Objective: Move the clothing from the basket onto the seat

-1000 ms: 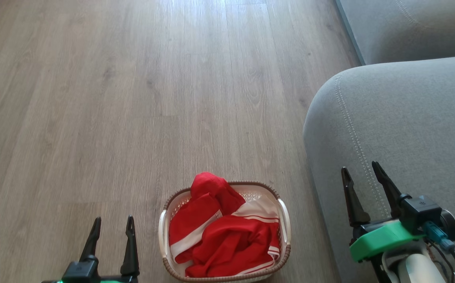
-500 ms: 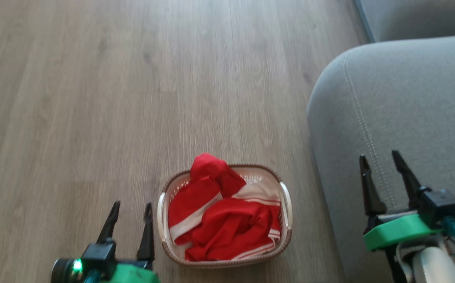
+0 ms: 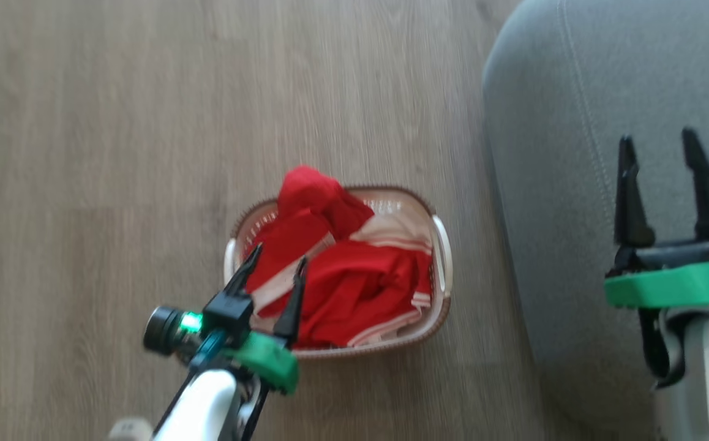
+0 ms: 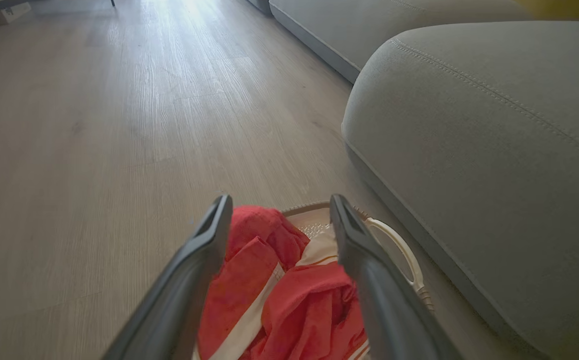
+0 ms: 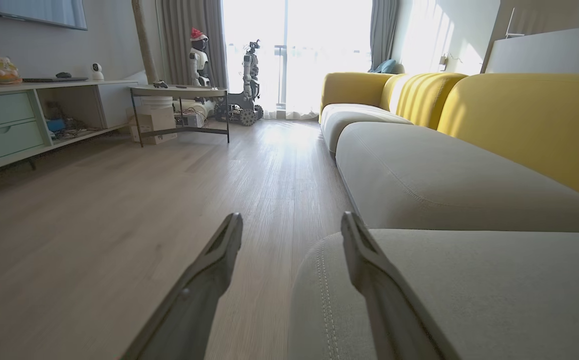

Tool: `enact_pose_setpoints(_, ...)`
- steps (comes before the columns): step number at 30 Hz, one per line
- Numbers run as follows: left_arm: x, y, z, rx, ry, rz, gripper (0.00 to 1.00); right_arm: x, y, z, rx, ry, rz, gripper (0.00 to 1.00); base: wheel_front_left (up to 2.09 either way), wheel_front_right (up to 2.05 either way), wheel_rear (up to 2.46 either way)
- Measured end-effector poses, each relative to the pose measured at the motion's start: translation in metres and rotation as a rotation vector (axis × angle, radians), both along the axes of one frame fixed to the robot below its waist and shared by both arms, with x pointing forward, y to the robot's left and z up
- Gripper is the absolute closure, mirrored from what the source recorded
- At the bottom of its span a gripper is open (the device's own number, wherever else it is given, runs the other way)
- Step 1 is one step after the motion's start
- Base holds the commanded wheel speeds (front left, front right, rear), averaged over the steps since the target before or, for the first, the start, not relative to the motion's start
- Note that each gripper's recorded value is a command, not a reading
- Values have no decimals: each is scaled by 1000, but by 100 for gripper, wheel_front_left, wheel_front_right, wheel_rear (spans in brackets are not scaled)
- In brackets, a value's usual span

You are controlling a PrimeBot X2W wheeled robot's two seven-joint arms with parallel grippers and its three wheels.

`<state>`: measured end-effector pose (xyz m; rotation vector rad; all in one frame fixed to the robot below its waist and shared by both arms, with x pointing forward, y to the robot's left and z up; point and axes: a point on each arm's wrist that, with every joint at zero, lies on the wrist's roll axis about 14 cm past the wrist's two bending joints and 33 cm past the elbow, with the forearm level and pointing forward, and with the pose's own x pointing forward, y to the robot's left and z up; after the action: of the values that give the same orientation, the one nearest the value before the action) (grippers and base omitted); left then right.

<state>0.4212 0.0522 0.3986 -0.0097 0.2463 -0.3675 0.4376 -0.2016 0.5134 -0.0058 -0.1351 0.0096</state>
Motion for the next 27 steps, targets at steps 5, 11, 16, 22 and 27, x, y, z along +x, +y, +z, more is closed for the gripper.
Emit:
enact_pose_setpoints(5, 17, -30, -43, 40, 98, -137, 0, 29, -3, -3, -11, -26, -6, 0, 0, 0, 0)
enact_pose_setpoints(11, 30, -61, -114, 117, 239, -316, 0, 64, -6, -22, -15, -35, -9, 0, 0, 0, 0)
enact_pose_setpoints(16, 35, -73, -161, 164, 320, -399, 0, 79, -6, -46, -7, -11, 0, 0, 0, 0, 0)
enact_pose_setpoints(22, 26, -88, -211, 224, 412, -519, 0, 86, -13, -73, -10, 33, -13, 0, 0, 0, 0)
enact_pose_setpoints(27, 25, -98, -237, 281, 443, -599, 0, 85, -18, -90, -10, 69, -21, 0, 0, 0, 0)
